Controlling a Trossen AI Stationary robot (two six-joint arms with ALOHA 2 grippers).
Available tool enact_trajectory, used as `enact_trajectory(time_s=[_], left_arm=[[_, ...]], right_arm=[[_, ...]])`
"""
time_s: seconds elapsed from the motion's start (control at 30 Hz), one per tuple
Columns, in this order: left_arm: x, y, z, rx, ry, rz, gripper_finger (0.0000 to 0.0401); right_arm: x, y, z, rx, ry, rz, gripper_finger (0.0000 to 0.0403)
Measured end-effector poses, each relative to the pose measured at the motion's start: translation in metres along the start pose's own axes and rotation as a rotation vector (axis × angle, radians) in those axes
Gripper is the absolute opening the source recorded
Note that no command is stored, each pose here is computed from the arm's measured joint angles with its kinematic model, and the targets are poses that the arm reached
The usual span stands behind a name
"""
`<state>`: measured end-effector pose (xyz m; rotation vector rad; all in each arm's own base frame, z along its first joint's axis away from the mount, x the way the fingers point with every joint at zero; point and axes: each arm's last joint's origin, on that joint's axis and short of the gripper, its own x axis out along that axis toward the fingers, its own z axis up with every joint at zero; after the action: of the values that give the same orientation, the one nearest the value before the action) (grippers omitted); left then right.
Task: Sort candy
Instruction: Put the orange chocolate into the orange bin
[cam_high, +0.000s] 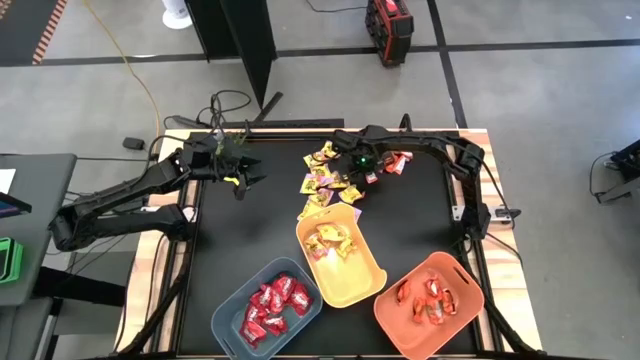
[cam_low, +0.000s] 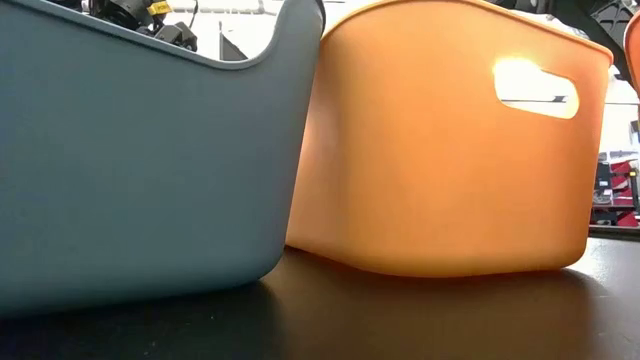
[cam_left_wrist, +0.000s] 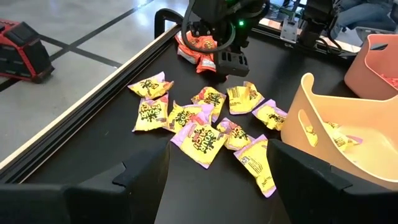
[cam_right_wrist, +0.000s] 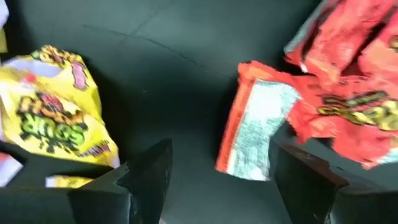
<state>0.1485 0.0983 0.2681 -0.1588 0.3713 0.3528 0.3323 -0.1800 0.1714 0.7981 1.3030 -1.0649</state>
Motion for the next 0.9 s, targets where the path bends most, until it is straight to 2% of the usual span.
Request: enact_trajectory(time_s=[0.33,0.47,0.57,0.9], left_arm=[[0.000,0.000,0.000,0.009,-0.001,-0.001,0.0263],[0.000,0.000,0.000,0.009,0.000,-0.001,0.0263],[0.000,0.000,0.000,0.009,0.000,-0.001,0.0263],[0.000,0.000,0.000,0.009,-0.001,-0.001,0.0263]], right_arm=[[0.014,-0.008,-0.003,0.021,0.027,-0.017,0.0285],[0.014,-0.008,-0.003,0.016,0.027,-0.018,0.0264],[0.015,-0.009,-0.003,0.013,0.029,-0.019,0.0225],[0.014,-0.006,-0.005,-0.030,0.047,0.004,0.0054]])
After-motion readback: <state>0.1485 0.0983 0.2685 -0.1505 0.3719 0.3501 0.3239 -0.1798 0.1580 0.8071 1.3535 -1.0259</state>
